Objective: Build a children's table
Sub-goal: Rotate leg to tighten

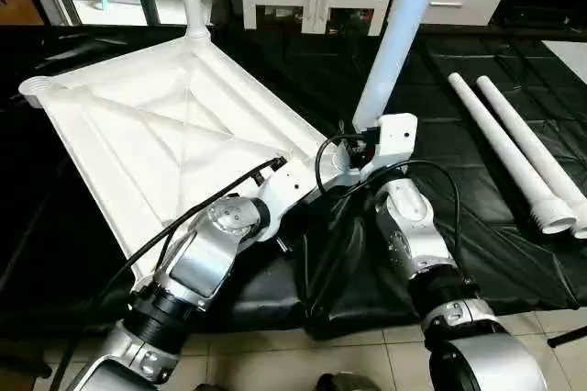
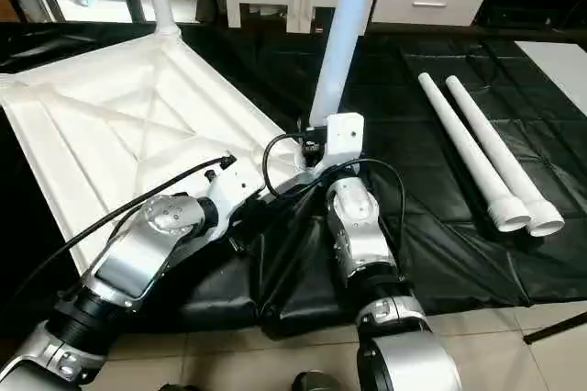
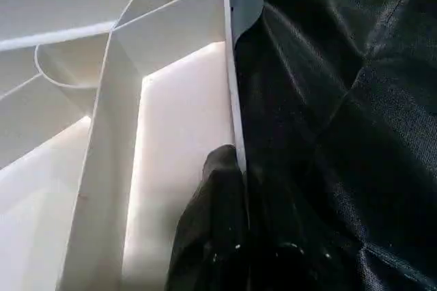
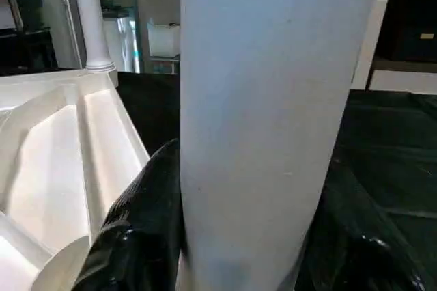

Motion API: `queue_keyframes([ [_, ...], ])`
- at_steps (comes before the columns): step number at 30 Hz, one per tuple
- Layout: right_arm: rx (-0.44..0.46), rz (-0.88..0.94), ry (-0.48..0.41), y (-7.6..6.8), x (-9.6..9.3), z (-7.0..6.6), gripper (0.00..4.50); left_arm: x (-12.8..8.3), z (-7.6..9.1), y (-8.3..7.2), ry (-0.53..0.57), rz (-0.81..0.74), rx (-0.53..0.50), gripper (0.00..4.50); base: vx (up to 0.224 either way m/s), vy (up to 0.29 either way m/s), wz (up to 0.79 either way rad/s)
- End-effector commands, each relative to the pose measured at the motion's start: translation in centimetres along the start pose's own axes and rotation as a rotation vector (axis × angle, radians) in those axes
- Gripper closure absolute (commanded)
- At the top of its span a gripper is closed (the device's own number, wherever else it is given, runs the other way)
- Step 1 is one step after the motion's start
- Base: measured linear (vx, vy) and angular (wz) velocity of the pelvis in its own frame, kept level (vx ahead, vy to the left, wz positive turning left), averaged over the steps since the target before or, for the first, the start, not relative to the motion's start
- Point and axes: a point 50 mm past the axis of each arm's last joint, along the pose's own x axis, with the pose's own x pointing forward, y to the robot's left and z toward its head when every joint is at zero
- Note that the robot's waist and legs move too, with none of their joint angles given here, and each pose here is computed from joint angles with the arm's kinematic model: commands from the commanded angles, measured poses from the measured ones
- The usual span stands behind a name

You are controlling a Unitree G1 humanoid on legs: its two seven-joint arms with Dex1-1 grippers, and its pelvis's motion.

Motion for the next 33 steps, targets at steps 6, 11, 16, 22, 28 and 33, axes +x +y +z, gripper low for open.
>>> queue_keyframes([
  [6, -0.006, 0.007, 0.275, -1.1, -3.1, -5.8, 2.66, -0.3, -0.7, 0.4, 0.016, 0.013, 0.030, 4.50, 0.000, 0.000, 0.00],
  [11, -0.068, 0.131, 0.217, -0.5, -2.9, -5.1, 2.66, -0.5, -0.8, 0.6, 0.012, 0.004, 0.044, 4.50, 0.000, 0.000, 0.00],
  [16, -0.067, 0.142, 0.225, -0.7, -3.0, -5.2, 2.66, -0.6, -0.9, 0.7, 0.015, 0.001, 0.046, 4.50, 0.000, 0.000, 0.00],
  [22, 0.011, 0.092, 0.268, -1.4, -3.2, -5.6, 2.66, -0.6, -0.9, 0.9, 0.015, -0.001, 0.051, 4.50, 0.000, 0.000, 0.00],
  [28, 0.081, 0.130, 0.338, -1.4, -3.4, -6.3, 2.66, -0.7, -1.0, 1.0, 0.013, -0.005, 0.059, 4.50, 0.000, 0.000, 0.00],
  [33, 0.088, 0.211, 0.397, -1.9, -3.8, -6.6, 2.66, -0.9, -1.3, 1.2, 0.016, -0.009, 0.067, 4.50, 0.000, 0.000, 0.00],
])
